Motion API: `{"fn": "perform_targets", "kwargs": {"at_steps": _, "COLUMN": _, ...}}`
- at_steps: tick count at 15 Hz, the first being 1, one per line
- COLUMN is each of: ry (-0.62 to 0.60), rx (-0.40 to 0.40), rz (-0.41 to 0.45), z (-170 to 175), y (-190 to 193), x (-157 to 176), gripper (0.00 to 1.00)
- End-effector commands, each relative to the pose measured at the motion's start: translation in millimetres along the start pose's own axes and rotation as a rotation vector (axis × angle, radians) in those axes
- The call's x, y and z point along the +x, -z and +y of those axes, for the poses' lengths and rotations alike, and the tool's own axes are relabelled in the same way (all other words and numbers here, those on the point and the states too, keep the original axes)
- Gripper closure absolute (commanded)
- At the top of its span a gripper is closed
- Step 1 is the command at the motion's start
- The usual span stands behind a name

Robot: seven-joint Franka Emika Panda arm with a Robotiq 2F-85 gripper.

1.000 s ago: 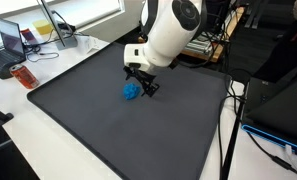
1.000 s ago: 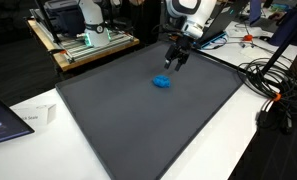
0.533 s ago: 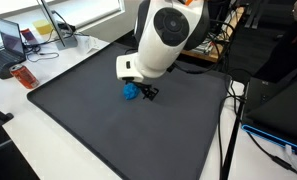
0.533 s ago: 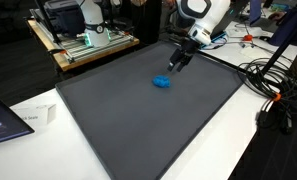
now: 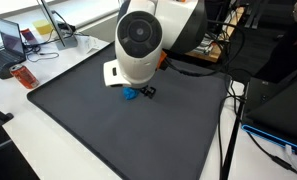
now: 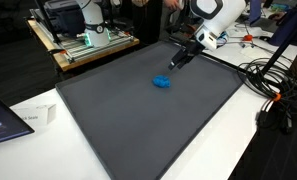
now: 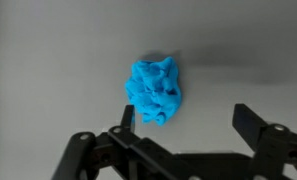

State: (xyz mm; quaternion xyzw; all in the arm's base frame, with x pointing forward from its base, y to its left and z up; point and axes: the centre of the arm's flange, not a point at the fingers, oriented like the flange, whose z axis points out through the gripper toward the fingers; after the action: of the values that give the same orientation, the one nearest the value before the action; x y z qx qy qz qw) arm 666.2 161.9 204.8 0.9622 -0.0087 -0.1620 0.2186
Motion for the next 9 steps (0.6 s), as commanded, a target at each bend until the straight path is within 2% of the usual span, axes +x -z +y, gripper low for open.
{"fn": "perform_targets", "kwargs": {"at_steps": 1, "ry": 0.032, "rx": 0.067, "rz": -0.089, "z": 15.2, "y": 11.0, "x": 31.6, "gripper": 0.00}}
{"fn": "perform_targets", "kwargs": {"at_steps": 5, "ry": 0.065, "rx": 0.142, "rz": -0.162, "z": 35.5, "y": 10.7, "x": 41.4, "gripper": 0.00}}
{"fn": "perform_targets", "kwargs": {"at_steps": 9, "ry": 0.082, "rx": 0.244, "rz": -0.162, "z": 49.0, "y": 5.4, "x": 52.6, "gripper": 0.00}}
